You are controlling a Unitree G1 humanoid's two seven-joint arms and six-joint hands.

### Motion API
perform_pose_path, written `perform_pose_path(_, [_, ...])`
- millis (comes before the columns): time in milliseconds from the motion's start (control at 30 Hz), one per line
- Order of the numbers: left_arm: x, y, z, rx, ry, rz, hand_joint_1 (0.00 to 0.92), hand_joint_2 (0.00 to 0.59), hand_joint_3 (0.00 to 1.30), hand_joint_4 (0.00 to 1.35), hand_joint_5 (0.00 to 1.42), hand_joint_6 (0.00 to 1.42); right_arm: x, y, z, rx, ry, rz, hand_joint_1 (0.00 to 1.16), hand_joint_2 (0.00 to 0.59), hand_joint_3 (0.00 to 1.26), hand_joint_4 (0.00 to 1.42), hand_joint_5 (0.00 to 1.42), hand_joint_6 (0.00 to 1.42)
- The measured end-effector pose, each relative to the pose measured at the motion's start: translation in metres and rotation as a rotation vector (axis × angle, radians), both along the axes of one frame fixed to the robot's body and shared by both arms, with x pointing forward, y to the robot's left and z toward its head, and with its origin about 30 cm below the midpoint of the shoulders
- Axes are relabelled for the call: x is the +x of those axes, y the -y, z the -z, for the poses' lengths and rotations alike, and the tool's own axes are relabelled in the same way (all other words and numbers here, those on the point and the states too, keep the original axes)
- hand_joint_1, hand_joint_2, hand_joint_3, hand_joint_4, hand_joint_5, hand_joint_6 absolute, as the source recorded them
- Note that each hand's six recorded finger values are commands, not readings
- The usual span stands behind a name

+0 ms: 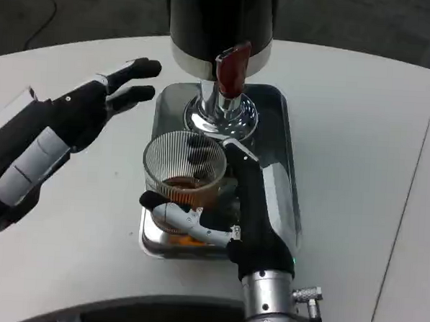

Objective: Grasp the cup under the faucet to collect the drink, then remove the cup.

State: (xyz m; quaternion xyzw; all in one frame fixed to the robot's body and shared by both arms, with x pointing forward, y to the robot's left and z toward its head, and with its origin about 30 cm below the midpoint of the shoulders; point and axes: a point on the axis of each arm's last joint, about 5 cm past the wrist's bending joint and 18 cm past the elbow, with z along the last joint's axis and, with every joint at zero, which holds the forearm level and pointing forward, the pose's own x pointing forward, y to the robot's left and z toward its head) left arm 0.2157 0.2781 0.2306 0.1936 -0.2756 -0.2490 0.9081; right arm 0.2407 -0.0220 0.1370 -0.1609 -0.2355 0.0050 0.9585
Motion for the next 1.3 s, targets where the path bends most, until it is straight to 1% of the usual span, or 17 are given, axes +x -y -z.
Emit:
perform_pose_path(167, [-0.004,-0.006,0.0,0.033,0.01,-0.004,0.0,0.105,0.15,0.0,0.09,0.02,-0.003,0.0022,-0.0026,-0.006,0.003,-0.008,0.91,0.091,0.78,0.82,1.04,1.07])
perform_pose_path(267, [-0.007,-0.007,0.003,0.049,0.007,0.004,0.0,0.105,0.15,0.0,0.09,0.03,-0.005,0.004,-0.0063,-0.01,0.01,-0.02,0.91,0.092,0.78,0.82,1.04,1.07])
perform_pose_path(400, [-0.013,-0.008,0.007,0.067,0.003,0.01,0.0,0.105,0.14,0.0,0.09,0.03,-0.011,0.0088,-0.0084,-0.023,0.01,-0.038,0.91,0.09,0.78,0.82,1.04,1.07])
perform_pose_path(500, [-0.018,-0.005,0.005,0.094,0.052,0.025,0.0,0.105,0.14,0.0,0.09,0.03,-0.017,0.0125,-0.0088,-0.037,-0.007,-0.06,0.91,0.087,0.78,0.83,1.04,1.07])
perform_pose_path(567, [-0.021,-0.004,0.005,0.116,0.079,0.039,0.0,0.105,0.14,0.0,0.09,0.03,-0.02,0.0151,-0.0108,-0.034,-0.003,-0.07,0.91,0.086,0.78,0.82,1.04,1.07])
perform_pose_path(633, [-0.027,-0.002,0.006,0.149,0.127,0.054,0.0,0.105,0.14,0.0,0.07,0.02,-0.024,0.0178,-0.0165,-0.031,0.01,-0.082,0.92,0.086,0.78,0.82,1.04,1.07])
perform_pose_path(700, [-0.028,-0.001,0.005,0.17,0.151,0.055,0.0,0.105,0.13,0.0,0.06,0.0,-0.026,0.0194,-0.0192,-0.03,0.016,-0.087,0.92,0.085,0.78,0.82,1.04,1.07])
perform_pose_path(733, [-0.031,0.0,0.006,0.196,0.179,0.054,0.0,0.106,0.13,0.0,0.06,0.0,-0.03,0.0215,-0.0202,-0.029,0.016,-0.094,0.92,0.085,0.78,0.82,1.04,1.07])
perform_pose_path(767, [-0.031,0.0,0.006,0.199,0.183,0.055,0.0,0.106,0.13,0.0,0.05,0.0,-0.03,0.0218,-0.0201,-0.029,0.015,-0.095,0.92,0.085,0.78,0.82,1.04,1.07])
perform_pose_path(800, [-0.033,0.0,0.005,0.213,0.214,0.058,0.0,0.106,0.12,0.0,0.04,0.0,-0.032,0.0251,-0.0207,-0.035,0.005,-0.098,0.92,0.085,0.78,0.82,1.04,1.07])
perform_pose_path(867, [-0.035,0.001,0.005,0.224,0.244,0.062,0.0,0.106,0.12,0.0,0.04,0.0,-0.034,0.0285,-0.0207,-0.039,-0.004,-0.099,0.92,0.085,0.78,0.83,1.04,1.07])
perform_pose_path(900, [-0.038,0.001,0.006,0.238,0.277,0.067,0.0,0.106,0.12,0.0,0.02,0.0,-0.038,0.0331,-0.0212,-0.042,-0.011,-0.1,0.92,0.085,0.78,0.83,1.04,1.07])
perform_pose_path(933, [-0.039,0.001,0.006,0.246,0.289,0.07,0.0,0.106,0.12,0.0,0.02,0.0,-0.04,0.0356,-0.0221,-0.042,-0.013,-0.099,0.92,0.085,0.78,0.83,1.04,1.07])
perform_pose_path(1167, [-0.045,0.003,0.005,0.321,0.376,0.082,0.0,0.106,0.11,0.0,0.0,0.0,-0.053,0.056,-0.0311,-0.062,-0.004,-0.096,0.92,0.085,0.79,0.83,1.05,1.09])
perform_pose_path(1200, [-0.046,0.003,0.005,0.328,0.395,0.086,0.0,0.106,0.11,0.0,0.0,0.0,-0.057,0.0619,-0.0331,-0.071,-0.003,-0.1,0.92,0.085,0.79,0.83,1.05,1.09])
perform_pose_path(1267, [-0.048,0.003,0.006,0.333,0.413,0.089,0.0,0.106,0.1,0.0,0.0,0.0,-0.061,0.0678,-0.0354,-0.072,-0.007,-0.1,0.92,0.085,0.79,0.83,1.05,1.09])
perform_pose_path(1300, [-0.049,0.003,0.006,0.338,0.425,0.092,0.0,0.106,0.1,0.0,0.0,0.0,-0.065,0.0732,-0.0369,-0.079,-0.009,-0.101,0.92,0.085,0.79,0.83,1.05,1.09])
